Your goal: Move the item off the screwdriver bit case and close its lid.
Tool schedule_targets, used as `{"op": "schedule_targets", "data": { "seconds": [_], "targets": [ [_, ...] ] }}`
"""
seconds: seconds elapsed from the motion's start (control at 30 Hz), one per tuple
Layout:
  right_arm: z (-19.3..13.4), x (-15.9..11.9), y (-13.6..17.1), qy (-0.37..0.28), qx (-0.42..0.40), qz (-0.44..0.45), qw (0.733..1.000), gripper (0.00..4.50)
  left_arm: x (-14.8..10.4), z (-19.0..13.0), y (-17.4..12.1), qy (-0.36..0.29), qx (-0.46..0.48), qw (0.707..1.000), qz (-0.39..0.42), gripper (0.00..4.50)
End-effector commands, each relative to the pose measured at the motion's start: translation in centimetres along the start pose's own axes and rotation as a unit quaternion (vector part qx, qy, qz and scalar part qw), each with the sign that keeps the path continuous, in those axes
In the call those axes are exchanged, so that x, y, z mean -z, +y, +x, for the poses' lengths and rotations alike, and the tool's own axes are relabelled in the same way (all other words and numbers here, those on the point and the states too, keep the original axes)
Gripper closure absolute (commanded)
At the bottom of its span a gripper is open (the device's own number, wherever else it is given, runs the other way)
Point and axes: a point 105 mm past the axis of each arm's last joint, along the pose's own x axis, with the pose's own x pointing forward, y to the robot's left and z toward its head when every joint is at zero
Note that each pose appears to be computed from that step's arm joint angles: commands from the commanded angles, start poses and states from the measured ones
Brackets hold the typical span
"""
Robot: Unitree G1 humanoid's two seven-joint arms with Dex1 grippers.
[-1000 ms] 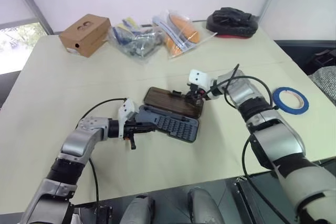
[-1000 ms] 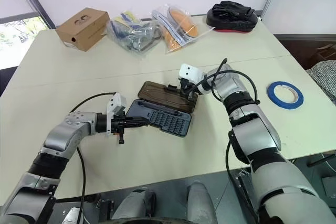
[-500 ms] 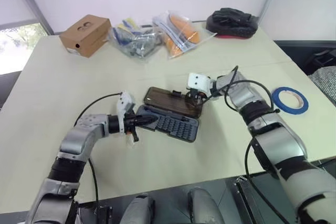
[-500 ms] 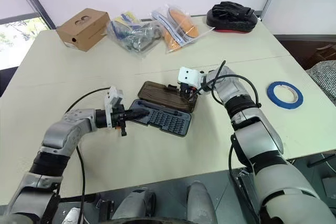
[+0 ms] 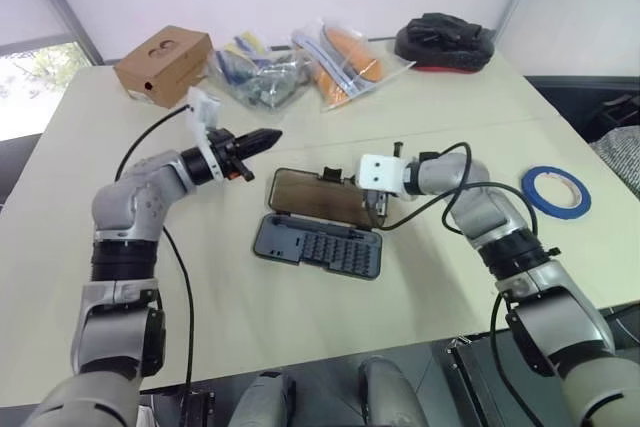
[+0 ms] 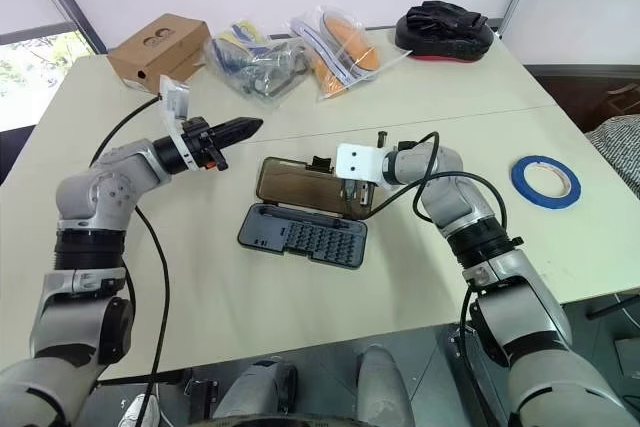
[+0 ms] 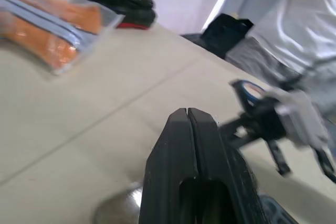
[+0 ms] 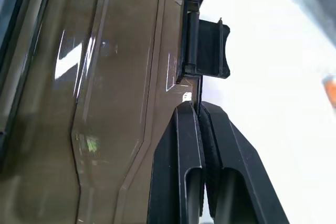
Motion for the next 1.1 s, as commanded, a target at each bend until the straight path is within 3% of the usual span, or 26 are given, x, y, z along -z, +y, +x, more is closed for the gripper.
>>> {"op": "schedule_targets", "data": {
  "seconds": [0.03,0.23,0.43,0.63,0.8,0.93,1.1],
  "targets": [
    [-0.5,-1.8,-1.0,-0.022,0.034,-0.036,0.999,4.45,-2.6,-1.1,2.5,-0.05,-0.056,0.997,0.001,4.5],
    [-0.6,-2.9,-1.0,-0.032,0.047,-0.056,0.997,4.45,0.4,-2.0,4.7,-0.003,-0.086,0.996,0.003,4.5],
    [-1.0,-3.7,-0.8,-0.04,0.051,-0.068,0.996,4.45,6.2,-1.9,4.2,0.094,-0.049,0.994,0.018,4.5],
    [-1.4,-4.3,-0.7,-0.045,0.056,-0.074,0.995,4.45,9.3,-1.4,3.6,0.143,-0.02,0.989,0.028,4.5],
    [-1.3,-3.9,-0.2,-0.042,0.046,-0.041,0.997,4.45,7.8,-0.6,3.3,0.121,-0.005,0.992,0.027,4.5],
    [-1.0,-2.6,-0.9,-0.03,0.04,0.026,0.998,4.45,6.1,0.0,1.0,0.106,0.051,0.993,0.028,4.5],
    [-0.4,-1.0,-1.5,-0.016,0.023,0.09,0.996,4.45,6.5,-0.7,-1.9,0.135,0.111,0.984,0.032,4.5]
  ]
}}
